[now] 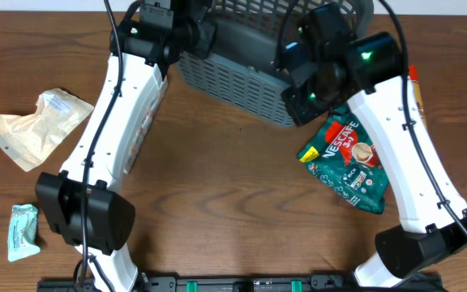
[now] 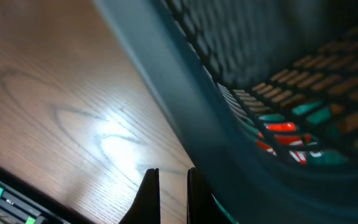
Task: Pack container
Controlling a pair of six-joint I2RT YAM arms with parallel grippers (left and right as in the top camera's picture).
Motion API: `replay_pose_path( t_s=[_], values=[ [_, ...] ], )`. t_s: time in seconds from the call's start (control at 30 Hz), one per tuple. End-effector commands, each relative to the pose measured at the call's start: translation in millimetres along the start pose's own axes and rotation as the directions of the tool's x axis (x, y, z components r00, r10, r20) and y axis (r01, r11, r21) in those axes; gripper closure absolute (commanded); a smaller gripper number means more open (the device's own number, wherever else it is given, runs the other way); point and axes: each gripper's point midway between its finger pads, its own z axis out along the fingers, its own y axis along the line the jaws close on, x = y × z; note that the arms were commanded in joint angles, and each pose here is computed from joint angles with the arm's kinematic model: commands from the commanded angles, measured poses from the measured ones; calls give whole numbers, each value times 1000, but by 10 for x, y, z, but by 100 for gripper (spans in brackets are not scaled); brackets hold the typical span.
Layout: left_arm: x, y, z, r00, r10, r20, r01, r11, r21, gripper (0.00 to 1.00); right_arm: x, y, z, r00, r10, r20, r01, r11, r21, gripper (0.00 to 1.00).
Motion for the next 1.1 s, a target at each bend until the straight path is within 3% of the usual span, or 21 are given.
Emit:
replay_pose_path(
  t_s=[0.0, 0.5, 1.07],
  values=[
    [145, -120, 49, 998, 25, -59, -24, 1000, 16, 94, -15, -196, -17, 1000, 14, 9, -14, 999, 45, 99],
    [249, -599, -45, 990, 81, -116, -71, 993, 90, 94, -42, -298, -28, 1000, 19, 24, -21, 997, 68, 99],
    [179, -613, -230, 992, 83, -91, -75, 993, 87, 94, -2, -540, -57, 997, 65, 31, -67, 994, 91, 99]
  ],
)
